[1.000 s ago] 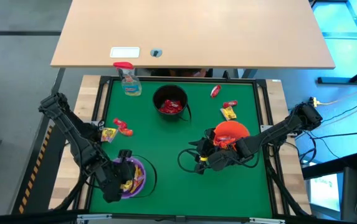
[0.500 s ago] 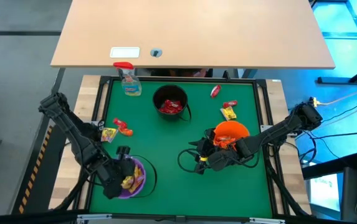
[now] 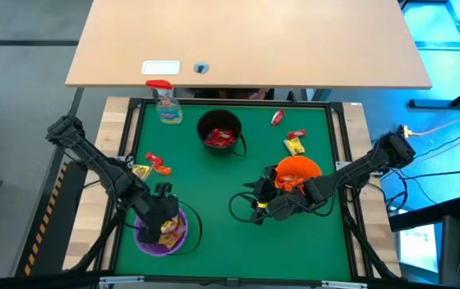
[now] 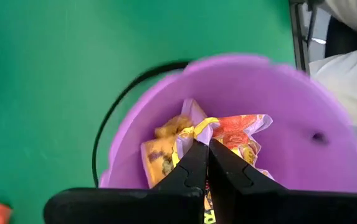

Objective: Sort candy
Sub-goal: Put the yellow candy into the violet bucket

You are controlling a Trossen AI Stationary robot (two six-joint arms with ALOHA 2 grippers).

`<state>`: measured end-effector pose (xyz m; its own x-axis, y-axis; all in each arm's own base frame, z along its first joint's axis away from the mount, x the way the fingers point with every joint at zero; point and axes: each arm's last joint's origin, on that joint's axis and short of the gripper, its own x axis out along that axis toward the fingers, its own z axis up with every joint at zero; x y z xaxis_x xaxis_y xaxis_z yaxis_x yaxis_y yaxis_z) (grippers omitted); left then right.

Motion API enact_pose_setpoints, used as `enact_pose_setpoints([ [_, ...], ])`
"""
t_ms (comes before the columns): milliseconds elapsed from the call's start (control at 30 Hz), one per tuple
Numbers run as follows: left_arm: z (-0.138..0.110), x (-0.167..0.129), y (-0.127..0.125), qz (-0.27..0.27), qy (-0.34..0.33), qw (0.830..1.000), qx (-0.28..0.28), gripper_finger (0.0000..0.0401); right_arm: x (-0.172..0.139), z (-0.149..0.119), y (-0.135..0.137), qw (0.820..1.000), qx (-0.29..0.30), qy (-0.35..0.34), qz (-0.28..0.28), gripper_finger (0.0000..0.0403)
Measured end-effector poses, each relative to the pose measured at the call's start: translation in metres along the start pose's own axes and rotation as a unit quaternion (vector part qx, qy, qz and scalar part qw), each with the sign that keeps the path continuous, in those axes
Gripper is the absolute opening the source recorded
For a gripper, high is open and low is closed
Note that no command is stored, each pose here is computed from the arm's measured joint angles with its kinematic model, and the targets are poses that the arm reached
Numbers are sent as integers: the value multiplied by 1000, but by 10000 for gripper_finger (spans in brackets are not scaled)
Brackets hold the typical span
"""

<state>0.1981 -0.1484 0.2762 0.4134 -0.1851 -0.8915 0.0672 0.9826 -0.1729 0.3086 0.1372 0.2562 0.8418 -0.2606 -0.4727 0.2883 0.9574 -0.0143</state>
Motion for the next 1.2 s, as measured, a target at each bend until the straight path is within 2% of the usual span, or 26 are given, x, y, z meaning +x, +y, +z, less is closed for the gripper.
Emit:
enact_pose_setpoints([
  [200,-14,-5,22,-34,-49,996,-72,0,0,0,1,1000,-1,6,12,159],
  [333,-17,-11,23,-54,-63,994,-77,7,0,0,1,1000,-1,6,11,159],
  [533,-19,-12,21,-90,-33,993,-73,65,0,0,1,1000,-1,6,11,159],
  [667,-19,-13,23,-95,-21,993,-73,107,0,0,1,1000,0,4,10,159],
  [800,-17,-29,29,-57,4,995,-80,130,0,0,0,1000,1,3,7,159],
  [1033,-10,-73,38,59,-11,995,-83,131,0,0,1,1000,2,4,9,159],
  [1100,-14,-80,47,91,20,991,-96,131,0,0,0,1000,2,3,9,159],
  [1200,-19,-83,63,145,56,977,-147,131,0,0,1,1000,8,3,9,159],
])
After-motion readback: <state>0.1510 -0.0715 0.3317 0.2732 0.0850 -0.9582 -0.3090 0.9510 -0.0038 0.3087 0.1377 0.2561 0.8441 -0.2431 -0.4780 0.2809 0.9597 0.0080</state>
